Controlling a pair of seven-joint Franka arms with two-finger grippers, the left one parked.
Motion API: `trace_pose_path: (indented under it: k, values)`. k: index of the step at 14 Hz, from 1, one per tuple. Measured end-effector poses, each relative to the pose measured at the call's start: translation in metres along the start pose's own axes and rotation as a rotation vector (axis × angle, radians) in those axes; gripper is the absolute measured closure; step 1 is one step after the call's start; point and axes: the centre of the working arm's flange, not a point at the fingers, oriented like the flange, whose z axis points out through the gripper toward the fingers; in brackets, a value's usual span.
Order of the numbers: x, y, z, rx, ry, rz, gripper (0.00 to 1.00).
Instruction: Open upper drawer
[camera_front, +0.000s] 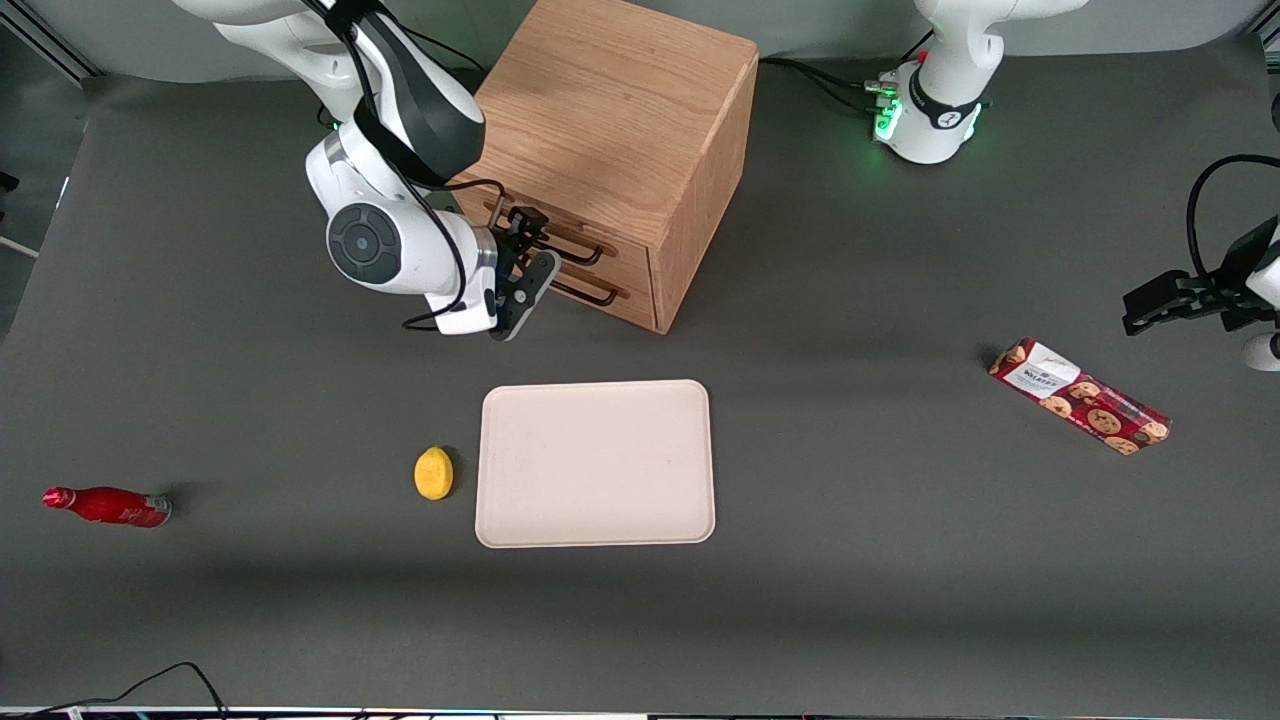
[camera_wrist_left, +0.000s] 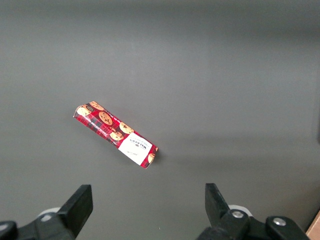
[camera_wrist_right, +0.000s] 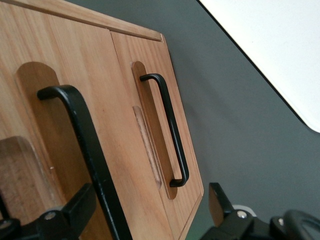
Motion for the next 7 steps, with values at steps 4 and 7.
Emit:
trace_pose_path:
  k: [4, 7]
  values:
    - [0.0009, 0.0018, 0.0077, -0.006, 0.014, 0.003, 0.0]
    - [0.0023, 0.0027, 0.0098, -0.005, 0.018, 0.003, 0.0]
